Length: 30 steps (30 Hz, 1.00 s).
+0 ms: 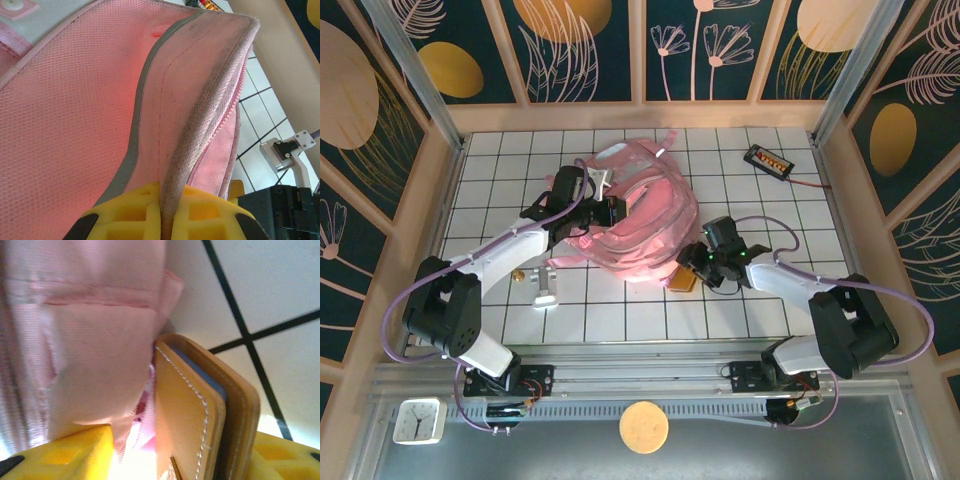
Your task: Pack the student bag
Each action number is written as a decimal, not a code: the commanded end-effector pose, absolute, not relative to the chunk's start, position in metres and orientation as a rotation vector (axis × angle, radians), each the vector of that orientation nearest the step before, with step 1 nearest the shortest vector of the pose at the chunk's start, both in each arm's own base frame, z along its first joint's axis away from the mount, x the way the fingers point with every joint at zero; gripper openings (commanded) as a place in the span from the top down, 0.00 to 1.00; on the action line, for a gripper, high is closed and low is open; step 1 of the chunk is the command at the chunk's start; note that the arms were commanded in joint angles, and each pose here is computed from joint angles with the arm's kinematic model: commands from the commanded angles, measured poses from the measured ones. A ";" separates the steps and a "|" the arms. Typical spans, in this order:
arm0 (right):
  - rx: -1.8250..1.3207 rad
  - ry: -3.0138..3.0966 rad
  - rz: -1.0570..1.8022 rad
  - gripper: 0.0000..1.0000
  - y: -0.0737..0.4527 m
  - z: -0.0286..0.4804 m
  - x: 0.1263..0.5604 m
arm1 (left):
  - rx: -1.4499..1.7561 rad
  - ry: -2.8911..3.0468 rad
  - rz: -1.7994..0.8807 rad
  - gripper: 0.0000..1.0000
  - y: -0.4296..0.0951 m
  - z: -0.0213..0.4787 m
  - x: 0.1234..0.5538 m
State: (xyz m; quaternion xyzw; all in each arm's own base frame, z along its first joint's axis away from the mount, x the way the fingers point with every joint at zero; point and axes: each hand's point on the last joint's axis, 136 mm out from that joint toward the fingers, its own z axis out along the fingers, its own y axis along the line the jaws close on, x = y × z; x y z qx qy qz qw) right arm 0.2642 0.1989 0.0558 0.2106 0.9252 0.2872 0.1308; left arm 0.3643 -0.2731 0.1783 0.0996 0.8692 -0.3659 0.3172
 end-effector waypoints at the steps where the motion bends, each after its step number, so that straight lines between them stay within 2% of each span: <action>1: 0.524 2.542 0.924 0.42 0.213 0.088 0.290 | 0.304 2.278 -1.040 1.00 -0.284 0.186 0.354; 6: 0.549 2.601 0.877 0.50 0.210 0.074 0.283 | 0.306 2.284 -1.041 1.00 -0.285 0.185 0.354; 14: 0.563 2.651 0.813 0.52 0.198 0.060 0.268 | 0.312 2.287 -1.022 1.00 -0.283 0.184 0.355; 18: 0.574 2.658 0.803 0.62 0.195 0.056 0.263 | 0.317 2.288 -1.013 1.00 -0.283 0.185 0.356; 28: 0.620 2.655 0.757 0.74 0.177 0.054 0.245 | 0.332 2.284 -0.995 1.00 -0.283 0.187 0.358; 30: 0.633 2.646 0.753 0.80 0.172 0.055 0.240 | 0.332 2.285 -0.995 1.00 -0.283 0.187 0.358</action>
